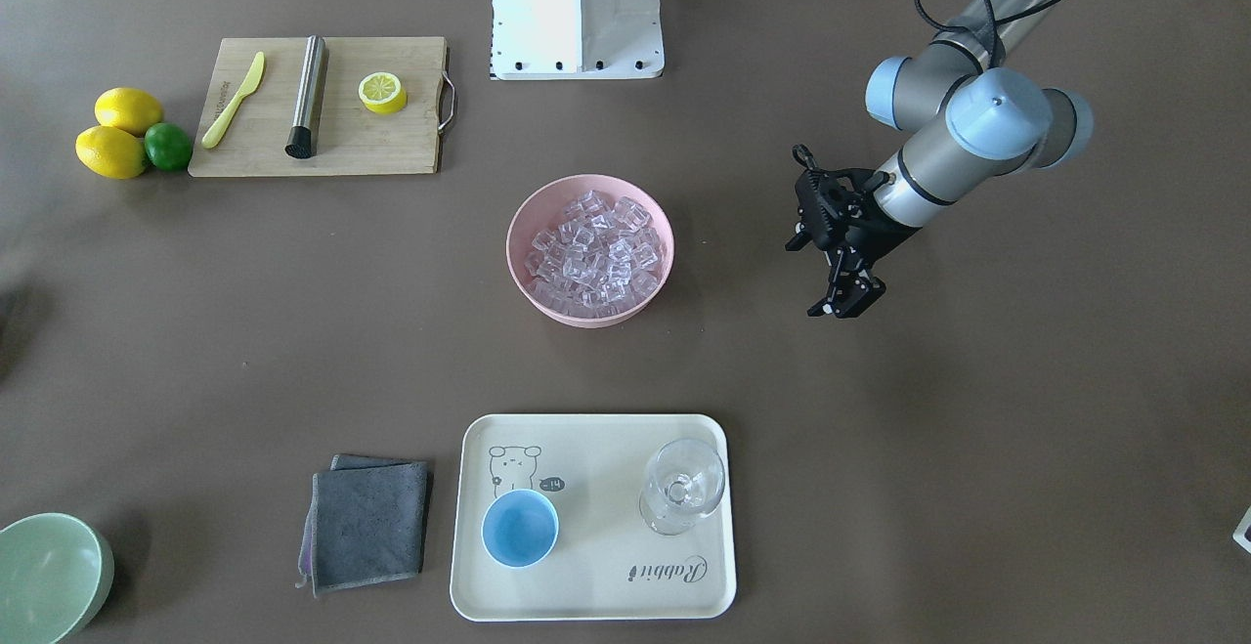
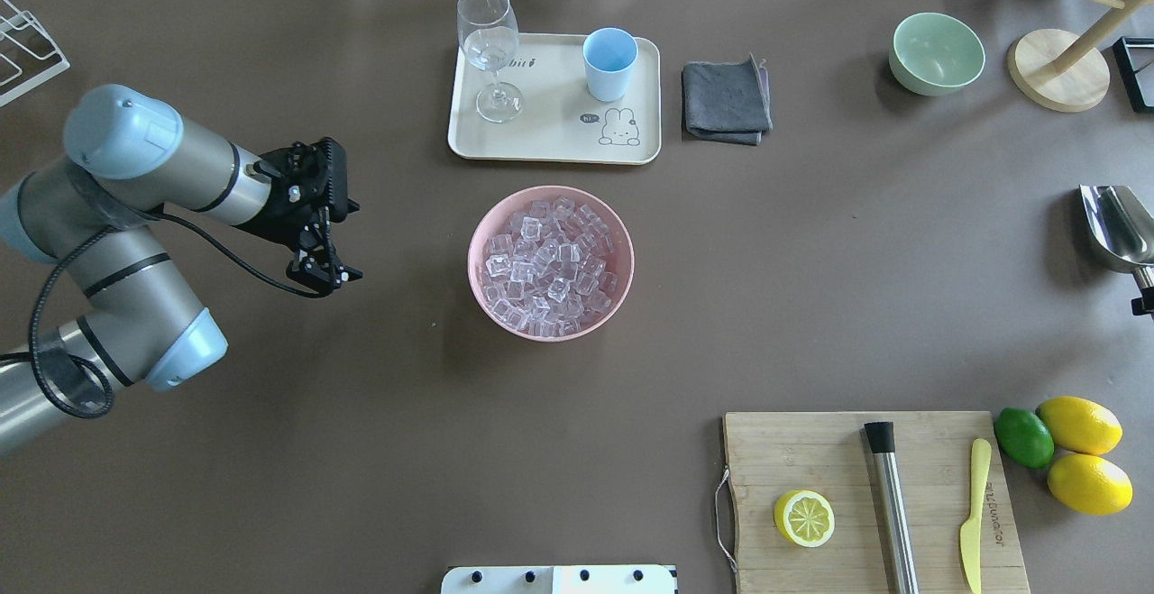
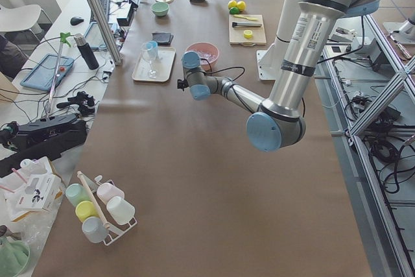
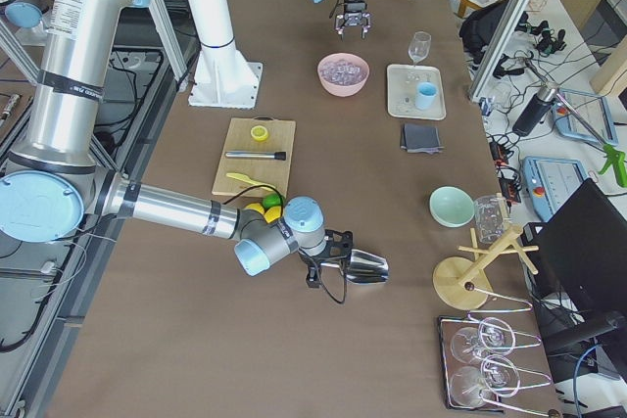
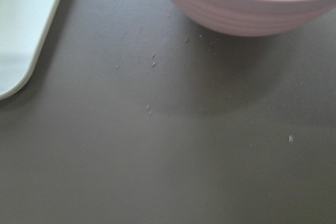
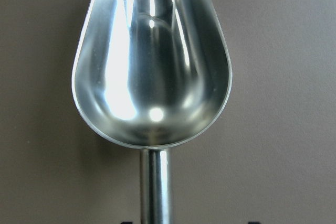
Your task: Put ice in cup with scoop
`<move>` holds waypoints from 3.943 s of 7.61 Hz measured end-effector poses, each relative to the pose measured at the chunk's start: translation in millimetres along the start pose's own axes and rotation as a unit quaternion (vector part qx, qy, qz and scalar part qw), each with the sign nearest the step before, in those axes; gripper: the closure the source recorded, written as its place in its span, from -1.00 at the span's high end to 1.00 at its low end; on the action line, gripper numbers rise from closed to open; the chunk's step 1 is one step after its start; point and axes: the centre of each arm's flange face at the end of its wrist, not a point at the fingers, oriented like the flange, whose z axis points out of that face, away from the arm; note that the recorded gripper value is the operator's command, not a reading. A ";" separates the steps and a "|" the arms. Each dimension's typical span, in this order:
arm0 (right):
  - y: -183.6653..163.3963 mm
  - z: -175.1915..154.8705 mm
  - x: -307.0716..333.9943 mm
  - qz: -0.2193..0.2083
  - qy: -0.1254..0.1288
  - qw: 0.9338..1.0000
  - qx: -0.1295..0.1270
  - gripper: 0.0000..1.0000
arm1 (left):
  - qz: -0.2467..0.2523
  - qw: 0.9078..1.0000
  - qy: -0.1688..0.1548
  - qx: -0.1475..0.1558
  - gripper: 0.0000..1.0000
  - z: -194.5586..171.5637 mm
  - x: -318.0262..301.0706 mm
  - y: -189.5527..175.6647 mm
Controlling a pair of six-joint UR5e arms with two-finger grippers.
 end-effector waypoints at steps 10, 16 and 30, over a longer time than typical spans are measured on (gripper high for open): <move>21.6 2.2 -20.9 -0.018 -0.007 1.000 0.022 -1.00 | 0.021 0.999 -0.035 -0.013 0.99 60.4 52.0 -120.7; -50.8 -106.3 -88.5 -0.266 -0.024 0.963 0.041 -1.00 | 0.013 0.999 -0.034 -0.013 0.99 64.9 49.6 -117.5; -114.7 -222.9 -383.0 -0.485 0.027 0.874 0.011 -1.00 | -0.004 0.999 -0.026 0.026 0.99 87.5 60.7 -116.5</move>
